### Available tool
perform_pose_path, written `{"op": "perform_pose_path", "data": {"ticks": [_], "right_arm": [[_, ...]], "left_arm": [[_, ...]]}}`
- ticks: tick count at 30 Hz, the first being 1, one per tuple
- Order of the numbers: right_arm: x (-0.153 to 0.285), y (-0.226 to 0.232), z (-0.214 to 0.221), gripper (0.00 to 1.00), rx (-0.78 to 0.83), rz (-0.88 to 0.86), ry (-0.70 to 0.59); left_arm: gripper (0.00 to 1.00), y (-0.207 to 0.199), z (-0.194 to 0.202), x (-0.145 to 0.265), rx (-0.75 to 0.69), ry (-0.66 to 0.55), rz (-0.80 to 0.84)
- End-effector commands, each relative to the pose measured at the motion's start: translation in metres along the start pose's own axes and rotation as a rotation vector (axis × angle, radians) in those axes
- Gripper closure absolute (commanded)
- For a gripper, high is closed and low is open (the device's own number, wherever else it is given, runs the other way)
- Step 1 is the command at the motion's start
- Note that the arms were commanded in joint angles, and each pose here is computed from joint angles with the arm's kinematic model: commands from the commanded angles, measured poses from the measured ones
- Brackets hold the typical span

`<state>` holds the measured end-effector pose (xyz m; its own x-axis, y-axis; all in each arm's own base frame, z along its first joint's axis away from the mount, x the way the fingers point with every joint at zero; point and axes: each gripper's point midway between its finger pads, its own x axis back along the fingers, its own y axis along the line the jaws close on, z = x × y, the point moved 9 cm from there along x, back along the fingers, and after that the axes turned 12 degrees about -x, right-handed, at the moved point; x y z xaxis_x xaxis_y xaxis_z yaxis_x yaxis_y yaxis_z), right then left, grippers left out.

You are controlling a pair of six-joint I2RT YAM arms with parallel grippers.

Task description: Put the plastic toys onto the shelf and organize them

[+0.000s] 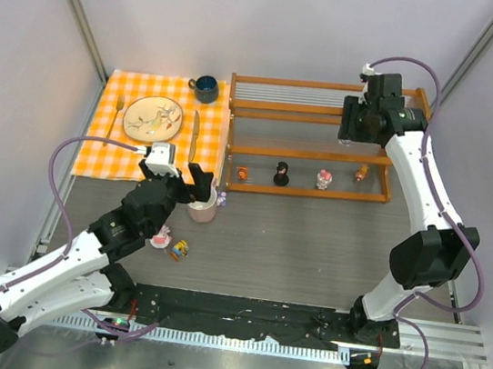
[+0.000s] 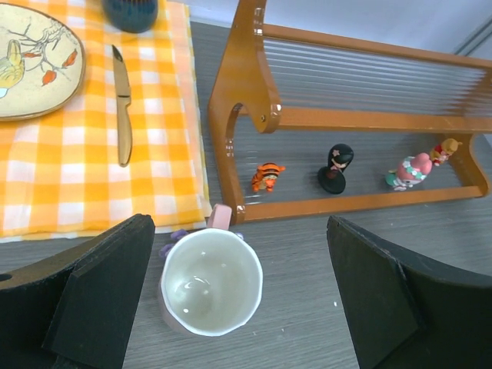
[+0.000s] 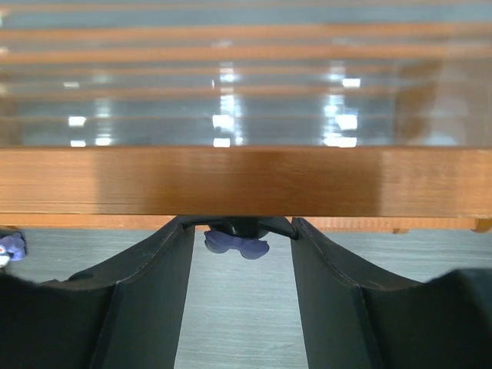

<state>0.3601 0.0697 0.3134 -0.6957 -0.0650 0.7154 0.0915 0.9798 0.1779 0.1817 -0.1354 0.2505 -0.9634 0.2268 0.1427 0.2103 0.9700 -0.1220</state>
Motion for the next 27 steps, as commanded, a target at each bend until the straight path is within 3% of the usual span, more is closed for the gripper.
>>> {"op": "perform_pose_path", "data": {"ticks": [1,15,27], "right_arm": [[0.019,0.043,-0.020,0.99,0.027,-0.029,-0.132],[0.001,0.117,-0.005,0.99,0.092,-0.148,-0.059],[-0.002,0.110,0.007,0.99,0.131,-0.089,-0.021]], "left_arm": [[0.00,0.002,-0.003,-0.007,0.029,-0.035,-0.017],[0.00,0.007,0.008,-0.011,0.025,-0.034,-0.026],[0.00,0.008,0.012,-0.015,0.036,-0.026,-0.015]]}}
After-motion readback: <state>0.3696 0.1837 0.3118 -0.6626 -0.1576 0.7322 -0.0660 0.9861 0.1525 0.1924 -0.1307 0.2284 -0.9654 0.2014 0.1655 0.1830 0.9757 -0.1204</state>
